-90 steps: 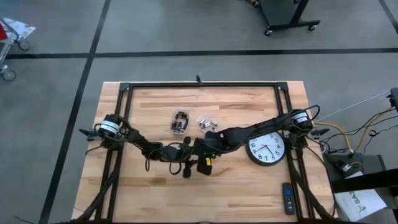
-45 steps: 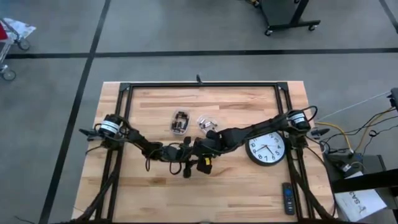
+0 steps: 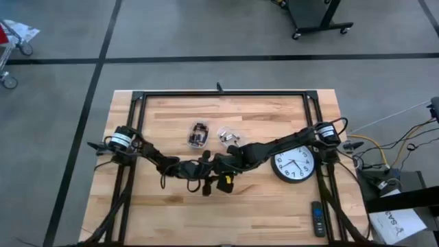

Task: Insert battery
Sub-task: Open the black flashlight cover

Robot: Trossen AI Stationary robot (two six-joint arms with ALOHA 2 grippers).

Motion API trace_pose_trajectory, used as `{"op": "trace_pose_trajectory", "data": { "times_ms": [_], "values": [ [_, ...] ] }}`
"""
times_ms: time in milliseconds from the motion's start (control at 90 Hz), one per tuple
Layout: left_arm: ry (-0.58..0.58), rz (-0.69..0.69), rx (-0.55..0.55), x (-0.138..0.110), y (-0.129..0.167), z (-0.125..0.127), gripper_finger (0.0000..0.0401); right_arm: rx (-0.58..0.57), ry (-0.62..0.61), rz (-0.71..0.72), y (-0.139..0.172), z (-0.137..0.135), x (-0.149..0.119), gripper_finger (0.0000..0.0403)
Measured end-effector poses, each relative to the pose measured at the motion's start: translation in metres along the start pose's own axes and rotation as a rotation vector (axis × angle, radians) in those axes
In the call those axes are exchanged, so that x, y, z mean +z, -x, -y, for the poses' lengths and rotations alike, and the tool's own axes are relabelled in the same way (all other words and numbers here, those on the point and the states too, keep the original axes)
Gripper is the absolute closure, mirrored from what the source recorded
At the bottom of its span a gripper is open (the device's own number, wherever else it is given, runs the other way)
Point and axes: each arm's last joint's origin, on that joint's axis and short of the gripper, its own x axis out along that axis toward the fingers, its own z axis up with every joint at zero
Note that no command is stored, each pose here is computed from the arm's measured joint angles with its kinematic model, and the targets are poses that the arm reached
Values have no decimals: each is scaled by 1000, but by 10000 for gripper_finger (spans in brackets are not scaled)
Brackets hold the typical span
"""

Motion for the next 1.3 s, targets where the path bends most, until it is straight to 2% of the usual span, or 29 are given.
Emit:
{"op": "trace_pose_trajectory", "data": {
  "times_ms": [78, 167, 222, 378, 456, 556, 622, 744, 944, 1078, 1300],
  "values": [
    [-2, -1, 1, 0, 0, 0, 301, 1, 28, 0, 0, 0, 0, 305],
    [-5, -1, 0, 0, 0, 0, 301, 3, 115, 0, 0, 0, 0, 305],
    [-8, -2, 0, 0, 0, 0, 302, 9, 197, -3, 0, 0, 0, 305],
    [-17, -2, 2, 0, 0, 0, 300, 73, 550, -11, 0, 0, 0, 307],
    [-25, -3, 1, 0, 0, 0, 300, 81, 688, -5, 0, -1, 0, 307],
    [-28, -5, -2, 0, 0, 1, 301, 90, 796, -1, 0, -1, 0, 309],
    [-27, -5, -3, 0, 0, 1, 299, 90, 806, 1, 1, -1, 0, 310],
    [-15, -5, -2, 0, 0, 0, 298, 79, 687, -10, 1, -1, -1, 301],
    [-3, -8, 4, -1, 0, 0, 299, 78, 369, -45, 5, -3, -1, 197],
    [-4, -8, 6, -1, 0, 0, 298, 78, 157, -50, 6, -3, 1, 150],
    [-8, -7, 12, -1, 0, 0, 297, 3, -70, -1, 7, -2, 4, 124]
  ]
}}
